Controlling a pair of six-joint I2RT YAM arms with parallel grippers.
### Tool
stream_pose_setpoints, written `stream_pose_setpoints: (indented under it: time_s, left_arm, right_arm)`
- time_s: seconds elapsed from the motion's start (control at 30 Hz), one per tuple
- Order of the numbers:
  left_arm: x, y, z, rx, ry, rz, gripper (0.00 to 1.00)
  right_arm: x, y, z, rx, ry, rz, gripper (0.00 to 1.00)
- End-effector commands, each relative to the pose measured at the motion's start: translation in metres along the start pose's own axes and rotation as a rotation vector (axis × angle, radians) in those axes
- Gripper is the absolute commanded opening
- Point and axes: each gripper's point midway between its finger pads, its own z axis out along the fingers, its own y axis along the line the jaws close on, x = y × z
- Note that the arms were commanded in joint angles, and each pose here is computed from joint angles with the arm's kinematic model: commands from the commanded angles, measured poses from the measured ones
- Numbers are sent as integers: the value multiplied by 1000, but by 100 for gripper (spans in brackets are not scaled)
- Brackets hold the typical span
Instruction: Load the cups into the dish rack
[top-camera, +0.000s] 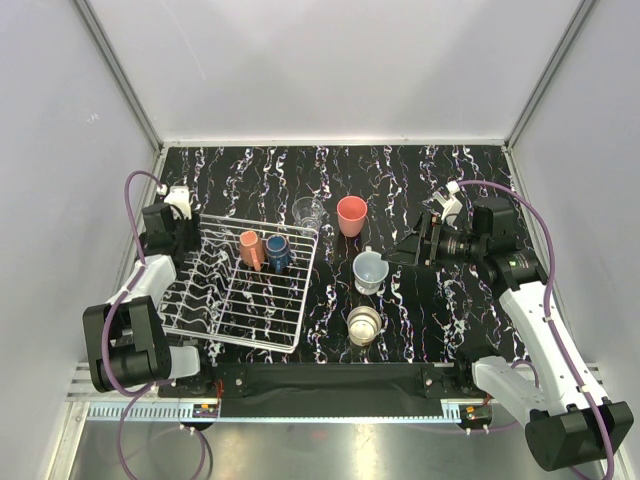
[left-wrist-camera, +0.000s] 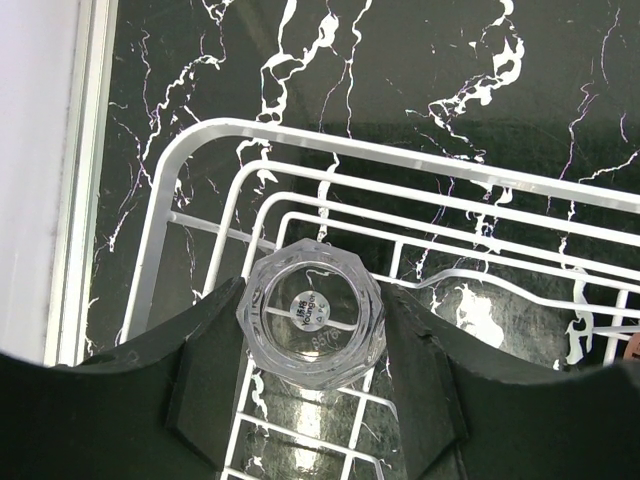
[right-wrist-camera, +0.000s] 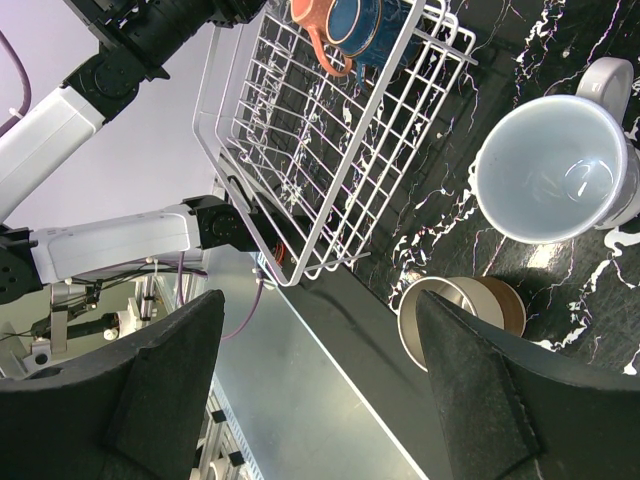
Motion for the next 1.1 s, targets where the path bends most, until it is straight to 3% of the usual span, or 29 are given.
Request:
stream_pose_setpoints:
  time_s: [0.0, 0.2, 0.67, 0.73, 0.8, 0.97, 1.0, 1.07]
  left_arm:
    - [-17, 8, -5, -29, -43, -12, 57]
    - [-19, 10, -9, -44, -53, -19, 65]
    - [-51, 27, -44, -137, -137, -82, 68]
    - [-54, 30, -54, -162, -135, -134, 71]
    - [-72, 31, -72, -166, -185, -189, 78]
    - [-112, 21, -120, -115, -342, -356, 83]
    - [-117, 19, -126, -100, -362, -378, 85]
    - [-127, 9, -139, -42, -397, -443, 91]
  right_arm:
    - [-5, 14, -3, -50, -16, -48, 84]
    - [-4, 14, -3, -51, -14, -47, 84]
    - [-1, 10, -1, -48, -4, -37, 85]
    - [-4, 10, -1, -42, -9, -38, 84]
    - [-5, 5, 0, -13, -9, -30, 85]
    - [-11, -18, 2, 127, -3, 5, 88]
    - [-11, -26, 4, 153, 9, 22, 96]
    - [-13, -37, 4, 219, 4, 45, 100]
